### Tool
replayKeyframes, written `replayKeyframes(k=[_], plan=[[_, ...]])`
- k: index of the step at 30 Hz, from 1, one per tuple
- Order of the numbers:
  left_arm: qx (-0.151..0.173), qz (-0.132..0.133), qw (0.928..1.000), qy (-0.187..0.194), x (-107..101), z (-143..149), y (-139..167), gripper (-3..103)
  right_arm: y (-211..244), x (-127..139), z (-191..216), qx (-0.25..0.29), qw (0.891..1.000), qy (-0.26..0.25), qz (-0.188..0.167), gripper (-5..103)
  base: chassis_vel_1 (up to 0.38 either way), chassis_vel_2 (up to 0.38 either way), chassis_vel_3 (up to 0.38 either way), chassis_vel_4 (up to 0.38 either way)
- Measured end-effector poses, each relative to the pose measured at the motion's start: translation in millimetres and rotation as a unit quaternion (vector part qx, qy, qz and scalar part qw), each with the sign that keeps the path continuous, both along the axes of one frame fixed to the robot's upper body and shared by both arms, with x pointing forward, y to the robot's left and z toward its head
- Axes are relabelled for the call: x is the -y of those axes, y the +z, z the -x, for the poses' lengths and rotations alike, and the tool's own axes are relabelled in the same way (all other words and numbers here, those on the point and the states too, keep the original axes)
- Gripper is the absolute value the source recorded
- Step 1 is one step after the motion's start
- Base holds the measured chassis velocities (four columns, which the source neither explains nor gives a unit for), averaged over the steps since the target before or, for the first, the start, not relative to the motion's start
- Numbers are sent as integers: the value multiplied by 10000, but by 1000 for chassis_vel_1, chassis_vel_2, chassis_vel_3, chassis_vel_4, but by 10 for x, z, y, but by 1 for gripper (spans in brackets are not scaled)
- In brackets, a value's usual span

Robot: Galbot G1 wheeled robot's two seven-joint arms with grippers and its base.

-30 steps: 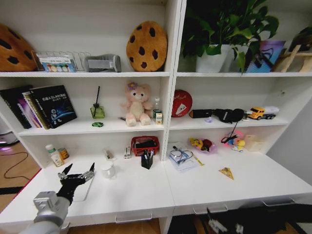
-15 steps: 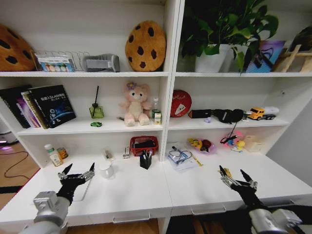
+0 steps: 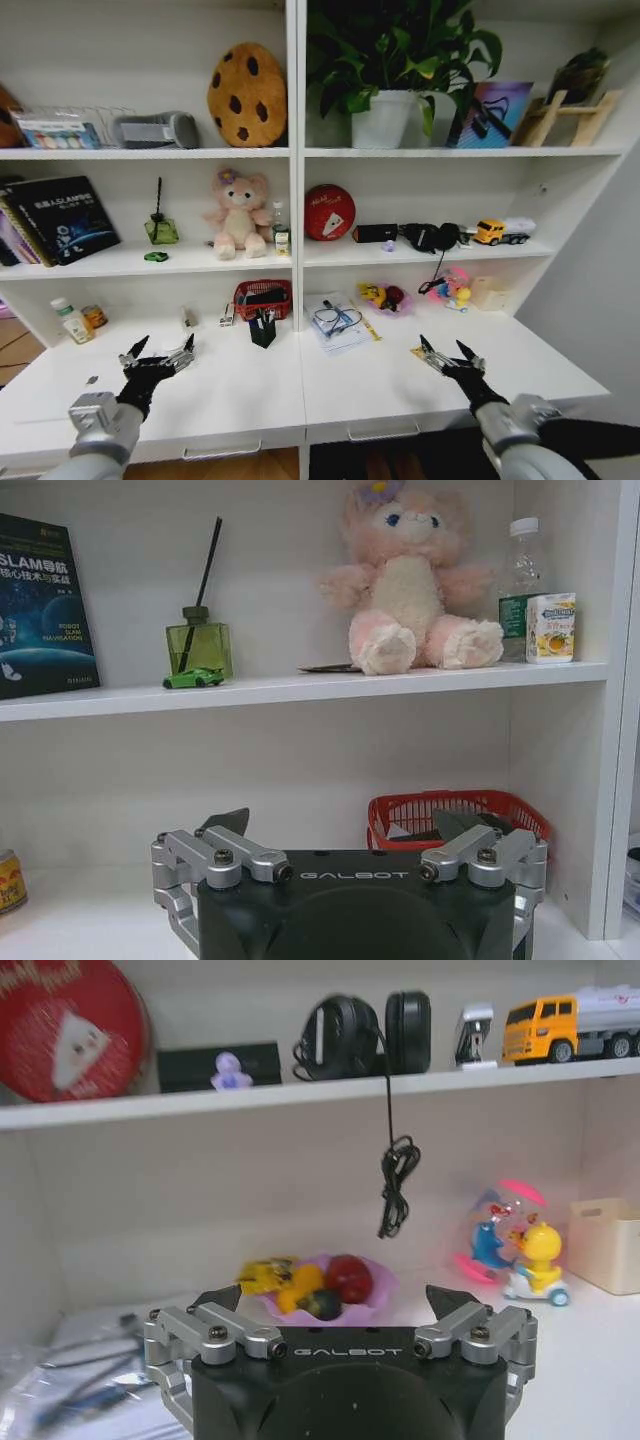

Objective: Organize the objects on the table.

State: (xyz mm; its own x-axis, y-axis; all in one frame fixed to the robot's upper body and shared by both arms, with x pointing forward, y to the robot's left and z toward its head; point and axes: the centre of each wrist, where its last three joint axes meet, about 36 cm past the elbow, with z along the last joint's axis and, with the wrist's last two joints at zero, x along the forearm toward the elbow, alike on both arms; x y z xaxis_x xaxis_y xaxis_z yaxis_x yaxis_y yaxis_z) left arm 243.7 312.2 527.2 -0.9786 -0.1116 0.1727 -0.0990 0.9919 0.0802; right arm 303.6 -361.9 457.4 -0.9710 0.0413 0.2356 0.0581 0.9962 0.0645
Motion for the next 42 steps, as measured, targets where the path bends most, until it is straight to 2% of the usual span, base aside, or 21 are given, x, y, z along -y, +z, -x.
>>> replayKeyframes(k=[1, 2, 4, 10, 20, 22, 25, 27, 28, 30, 31, 33, 34, 38, 40, 41, 42], plan=[[0, 0, 10000, 1, 0, 0, 0, 100, -47, 101, -102, -165, 9997, -57, 167, 100, 0, 0, 0, 0], [0, 0, 10000, 1, 0, 0, 0, 100, -47, 101, -102, -165, 9997, -57, 167, 100, 0, 0, 0, 0], [0, -1, 10000, 4, -1, 0, 0, 100, -214, 319, -249, -481, 9976, -179, 472, 100, 58, 80, -34, -39], [-1, -2, 10000, 6, -2, 0, -1, 100, -687, 559, -444, -913, 9923, -217, 807, 100, 37, 44, -18, -28], [-1, -1, 10000, 4, -1, 0, -1, 100, -1136, 597, -605, -1273, 9884, -225, 799, 101, 0, 0, 0, 0], [-1, -1, 10000, 4, -1, 0, -1, 100, -1241, 598, -607, -1285, 9881, -173, 825, 91, 0, 0, 0, 0], [-2, -1, 10000, 4, -1, 0, -1, 100, -1279, 596, -620, -1257, 9883, -155, 852, 86, 0, 0, 0, 0], [-2, -1, 10000, 4, -1, 0, -1, 100, -1313, 586, -656, -1198, 9887, -125, 893, 76, 0, 0, 0, 0], [-2, -1, 10000, 4, -1, 0, -1, 100, -1313, 586, -656, -1198, 9887, -125, 893, 76, 0, 0, 0, 0], [-2, -1, 10000, 4, -1, 0, -1, 100, -1308, 582, -676, -1151, 9891, -91, 912, 65, 0, 0, 0, 0], [-2, -1, 10000, 4, -1, 0, -1, 100, -1308, 582, -676, -1151, 9891, -91, 912, 65, 0, 0, 0, 0], [-2, -1, 10000, 4, -1, 0, -1, 100, -1301, 582, -680, -1140, 9893, -67, 910, 52, 0, 0, 0, 0], [-2, -1, 10000, 4, -1, 0, -1, 100, -1301, 582, -680, -1140, 9893, -67, 910, 52, 0, 0, 0, 0], [-2, -1, 10000, 4, -1, 0, -1, 100, -1291, 581, -679, -1120, 9896, -46, 898, 30, 0, 0, 0, 0], [-2, -1, 10000, 4, -1, 0, -1, 100, -1290, 580, -678, -1117, 9897, -44, 894, 30, 0, 0, 0, 0], [-1, -1, 10000, 4, -1, 0, -1, 100, -1286, 578, -678, -1111, 9898, -42, 890, 25, 0, 0, 0, 0], [-1, -1, 10000, 4, -1, 0, -1, 100, -1286, 578, -678, -1111, 9898, -42, 890, 25, 0, 0, 0, 0]])
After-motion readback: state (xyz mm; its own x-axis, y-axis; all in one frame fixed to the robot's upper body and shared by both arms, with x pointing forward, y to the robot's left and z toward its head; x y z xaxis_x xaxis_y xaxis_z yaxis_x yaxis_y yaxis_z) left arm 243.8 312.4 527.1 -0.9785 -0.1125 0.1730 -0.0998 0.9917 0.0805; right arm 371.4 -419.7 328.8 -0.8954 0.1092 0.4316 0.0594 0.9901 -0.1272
